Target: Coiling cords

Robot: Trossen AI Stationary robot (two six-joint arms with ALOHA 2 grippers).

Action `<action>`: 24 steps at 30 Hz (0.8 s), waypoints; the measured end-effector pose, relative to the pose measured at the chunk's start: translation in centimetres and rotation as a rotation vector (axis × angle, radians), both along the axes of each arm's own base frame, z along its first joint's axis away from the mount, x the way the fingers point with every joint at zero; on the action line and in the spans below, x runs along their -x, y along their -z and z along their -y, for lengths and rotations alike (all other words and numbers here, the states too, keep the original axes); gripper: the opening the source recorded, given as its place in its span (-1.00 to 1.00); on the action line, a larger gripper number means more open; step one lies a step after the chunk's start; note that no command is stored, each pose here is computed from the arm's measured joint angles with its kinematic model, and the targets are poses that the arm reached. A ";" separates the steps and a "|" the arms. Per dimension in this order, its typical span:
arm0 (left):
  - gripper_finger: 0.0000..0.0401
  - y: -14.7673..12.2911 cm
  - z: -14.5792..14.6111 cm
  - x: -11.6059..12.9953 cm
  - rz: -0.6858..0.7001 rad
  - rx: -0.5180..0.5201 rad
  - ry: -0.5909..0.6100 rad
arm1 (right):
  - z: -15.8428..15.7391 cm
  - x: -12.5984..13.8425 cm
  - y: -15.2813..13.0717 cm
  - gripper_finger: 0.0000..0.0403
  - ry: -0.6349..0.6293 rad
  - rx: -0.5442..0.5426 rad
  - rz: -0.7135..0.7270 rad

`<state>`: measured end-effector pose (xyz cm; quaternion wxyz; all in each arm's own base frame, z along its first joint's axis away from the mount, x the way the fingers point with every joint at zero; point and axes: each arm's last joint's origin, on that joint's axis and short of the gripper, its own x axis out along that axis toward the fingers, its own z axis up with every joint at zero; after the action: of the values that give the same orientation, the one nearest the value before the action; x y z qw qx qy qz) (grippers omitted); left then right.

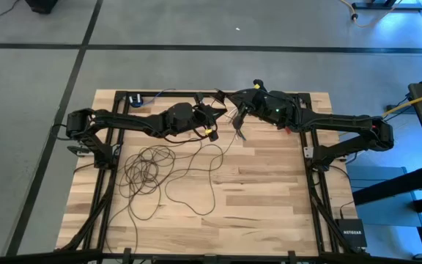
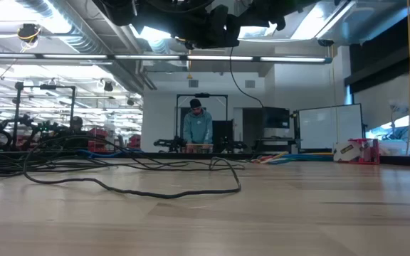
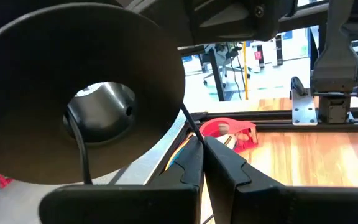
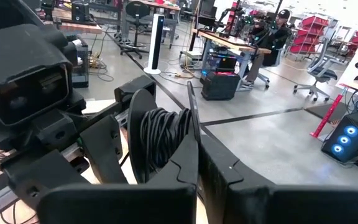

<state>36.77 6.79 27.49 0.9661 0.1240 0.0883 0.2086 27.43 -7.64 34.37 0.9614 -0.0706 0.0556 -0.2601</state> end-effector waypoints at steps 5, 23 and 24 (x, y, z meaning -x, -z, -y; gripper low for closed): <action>-0.99 0.1 0.0 0.0 -0.006 -0.005 0.000 | 0.0 0.0 0.0 -0.97 0.001 0.000 0.001; -0.53 1.1 -0.4 0.1 -0.069 0.033 -0.013 | 0.0 0.2 -1.1 -0.97 -0.004 0.016 0.070; -0.53 0.9 -0.3 0.1 -0.063 0.032 -0.013 | 0.0 0.2 -0.9 -0.97 -0.004 0.014 0.062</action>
<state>36.62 7.12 26.59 0.9633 0.1145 0.1229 0.2094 27.24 -7.60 35.31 0.9626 -0.0695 0.0240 -0.2606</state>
